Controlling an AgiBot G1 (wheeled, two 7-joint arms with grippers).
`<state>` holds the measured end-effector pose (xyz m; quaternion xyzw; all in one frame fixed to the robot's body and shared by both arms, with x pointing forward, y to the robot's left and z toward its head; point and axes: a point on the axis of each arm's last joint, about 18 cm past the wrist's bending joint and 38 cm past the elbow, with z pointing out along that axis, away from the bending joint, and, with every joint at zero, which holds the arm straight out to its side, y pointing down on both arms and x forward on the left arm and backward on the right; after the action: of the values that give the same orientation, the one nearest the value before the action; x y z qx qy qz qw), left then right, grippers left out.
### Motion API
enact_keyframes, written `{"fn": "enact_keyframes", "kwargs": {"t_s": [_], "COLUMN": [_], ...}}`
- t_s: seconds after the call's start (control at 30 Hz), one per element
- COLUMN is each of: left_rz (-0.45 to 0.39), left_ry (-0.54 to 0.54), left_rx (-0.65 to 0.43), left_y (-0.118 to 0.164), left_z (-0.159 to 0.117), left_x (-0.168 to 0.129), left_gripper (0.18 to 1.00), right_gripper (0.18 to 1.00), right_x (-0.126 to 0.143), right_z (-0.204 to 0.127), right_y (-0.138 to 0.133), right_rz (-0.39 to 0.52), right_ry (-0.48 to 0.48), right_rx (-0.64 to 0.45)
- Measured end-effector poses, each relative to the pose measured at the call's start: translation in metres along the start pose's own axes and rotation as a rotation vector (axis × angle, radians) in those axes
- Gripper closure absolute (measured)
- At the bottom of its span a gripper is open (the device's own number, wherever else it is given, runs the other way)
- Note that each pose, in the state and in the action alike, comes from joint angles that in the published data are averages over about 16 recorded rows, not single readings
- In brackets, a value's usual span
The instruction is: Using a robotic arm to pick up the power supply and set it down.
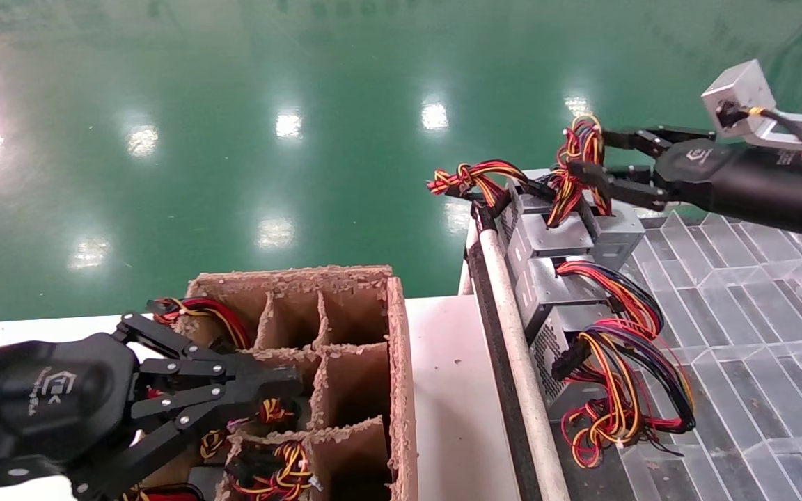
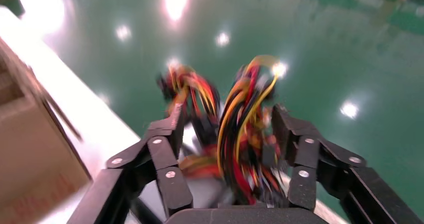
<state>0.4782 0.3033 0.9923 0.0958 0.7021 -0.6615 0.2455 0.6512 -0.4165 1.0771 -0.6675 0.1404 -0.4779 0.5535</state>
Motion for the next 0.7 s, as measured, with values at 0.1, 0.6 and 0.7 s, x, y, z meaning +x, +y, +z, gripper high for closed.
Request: {"fn": "enact_keyframes", "kwargs": {"t_s": [0.1, 0.6, 0.7], "left_rz": [0.000, 0.000, 0.000], "left_ry": [0.000, 0.000, 0.000], "left_rx": [0.000, 0.000, 0.000], "left_y": [0.000, 0.000, 0.000], "left_z": [0.000, 0.000, 0.000], "left_x": [0.000, 0.000, 0.000], "left_gripper": [0.993, 0.993, 0.993], "right_gripper": [0.558, 0.274, 0.233], "right_x": [0.002, -0.002, -0.007], "right_z": [-0.001, -0.003, -0.003], "right_y": [-0.006, -0.033, -0.033], "right_rz": [-0.042, -0.176, -0.177], "right_ry": [-0.004, -0.049, -0.063], "right_rx": [-0.020, 0.020, 0.035]}}
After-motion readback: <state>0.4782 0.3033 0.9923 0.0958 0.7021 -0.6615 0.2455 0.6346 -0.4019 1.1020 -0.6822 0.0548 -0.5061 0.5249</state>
